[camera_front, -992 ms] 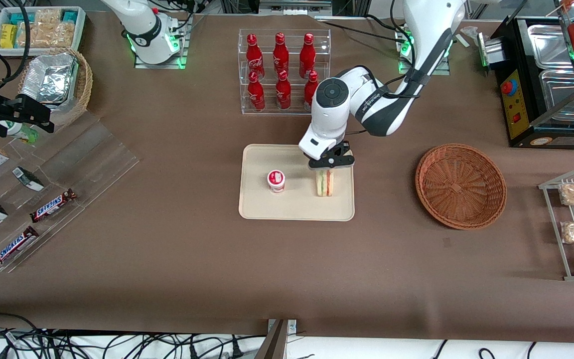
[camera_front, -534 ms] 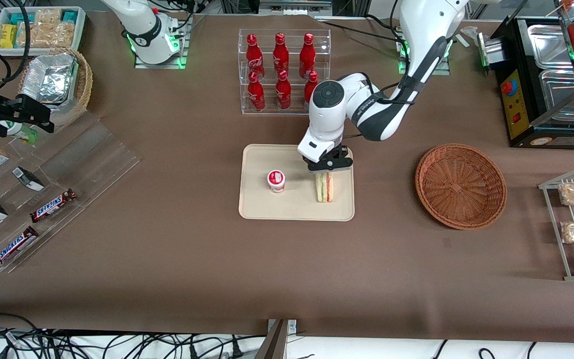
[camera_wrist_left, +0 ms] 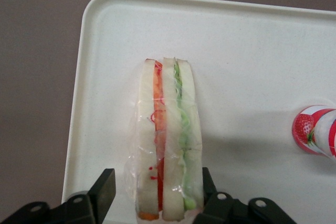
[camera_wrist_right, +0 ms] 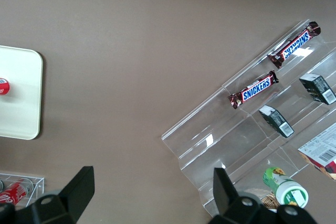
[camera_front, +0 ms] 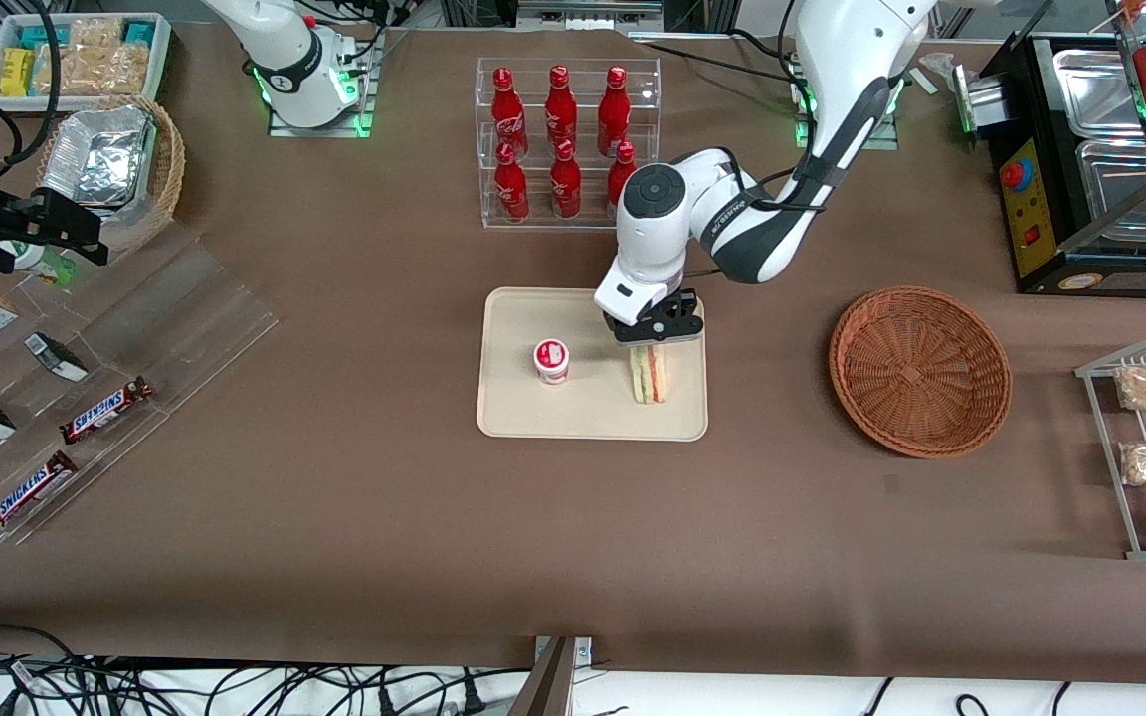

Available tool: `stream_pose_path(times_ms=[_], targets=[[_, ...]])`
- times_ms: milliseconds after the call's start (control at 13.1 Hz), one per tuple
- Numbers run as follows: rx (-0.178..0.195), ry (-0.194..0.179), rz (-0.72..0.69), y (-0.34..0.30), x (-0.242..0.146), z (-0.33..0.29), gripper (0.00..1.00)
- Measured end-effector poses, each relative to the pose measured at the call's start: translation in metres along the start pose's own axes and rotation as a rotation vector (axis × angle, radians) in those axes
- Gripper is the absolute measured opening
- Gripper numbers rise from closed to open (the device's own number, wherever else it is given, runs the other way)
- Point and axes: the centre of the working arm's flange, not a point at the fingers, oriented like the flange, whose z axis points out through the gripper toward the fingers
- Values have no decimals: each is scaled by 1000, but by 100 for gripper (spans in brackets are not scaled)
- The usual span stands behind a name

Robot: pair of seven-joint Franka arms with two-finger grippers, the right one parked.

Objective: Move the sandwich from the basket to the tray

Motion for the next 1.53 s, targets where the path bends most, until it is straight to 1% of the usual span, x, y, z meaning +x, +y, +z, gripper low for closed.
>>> stream_pose_path(times_ms=[76, 153, 229, 382, 458, 611, 687, 840, 916, 1069, 1221, 1374, 1527], targets=[[-1, 1, 0, 0, 0, 0, 88], [-2, 2, -5, 0, 2, -1, 97], [-6, 7, -15, -1, 5, -3, 100], [-28, 25, -47, -4, 20, -16, 100], [-43, 28, -73, -6, 27, -27, 100], [-69, -1, -155, -17, 43, -54, 100], [-68, -21, -177, -27, 53, -70, 100], [-79, -61, -177, -52, 74, -103, 100], [-73, -77, -167, -69, 86, -118, 100], [-39, -107, -157, -105, 111, -147, 100], [-14, -127, -147, -141, 137, -171, 100], [-7, -139, -131, -181, 163, -189, 100], [-15, -130, -118, -212, 183, -202, 100]])
